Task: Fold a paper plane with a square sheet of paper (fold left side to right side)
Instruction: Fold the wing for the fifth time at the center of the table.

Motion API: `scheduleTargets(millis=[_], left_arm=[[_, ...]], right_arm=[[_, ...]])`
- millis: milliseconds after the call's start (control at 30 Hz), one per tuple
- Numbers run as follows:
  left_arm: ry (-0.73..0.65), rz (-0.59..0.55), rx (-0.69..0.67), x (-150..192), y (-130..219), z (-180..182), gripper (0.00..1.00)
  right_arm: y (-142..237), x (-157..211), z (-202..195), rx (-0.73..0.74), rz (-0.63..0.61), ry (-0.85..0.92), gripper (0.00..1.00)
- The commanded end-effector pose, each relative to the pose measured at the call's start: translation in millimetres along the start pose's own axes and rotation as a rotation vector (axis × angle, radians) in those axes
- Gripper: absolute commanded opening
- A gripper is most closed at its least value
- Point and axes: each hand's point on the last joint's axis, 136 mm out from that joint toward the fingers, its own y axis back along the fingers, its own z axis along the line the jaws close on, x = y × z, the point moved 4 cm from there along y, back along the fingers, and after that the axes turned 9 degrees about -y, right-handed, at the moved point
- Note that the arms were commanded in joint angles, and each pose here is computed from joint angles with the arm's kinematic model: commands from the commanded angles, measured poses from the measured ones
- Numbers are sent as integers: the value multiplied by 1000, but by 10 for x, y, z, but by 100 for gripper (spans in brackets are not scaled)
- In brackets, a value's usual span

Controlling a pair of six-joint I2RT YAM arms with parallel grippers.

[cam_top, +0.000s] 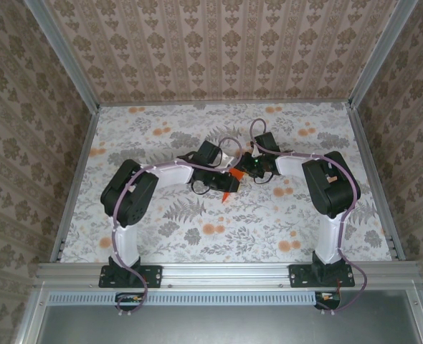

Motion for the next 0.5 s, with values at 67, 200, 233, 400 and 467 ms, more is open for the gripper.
scheduleTargets(millis=[67, 200, 233, 400, 467], left_arm=[[3, 56, -62, 66, -54, 107, 26], [5, 65, -96, 81, -53, 155, 26], [6, 66, -104, 85, -50, 168, 26], [6, 70, -116, 86, -49, 185, 26], [8, 72, -116, 93, -52, 194, 27]], right_arm=[[-149, 188, -427, 158, 71, -51, 36], [-149, 188, -428, 159, 72, -51, 36], [-147, 190, -424, 158, 71, -50, 36], [-152, 192, -429, 160, 72, -49, 36], [-149, 195, -437, 163, 73, -48, 36]])
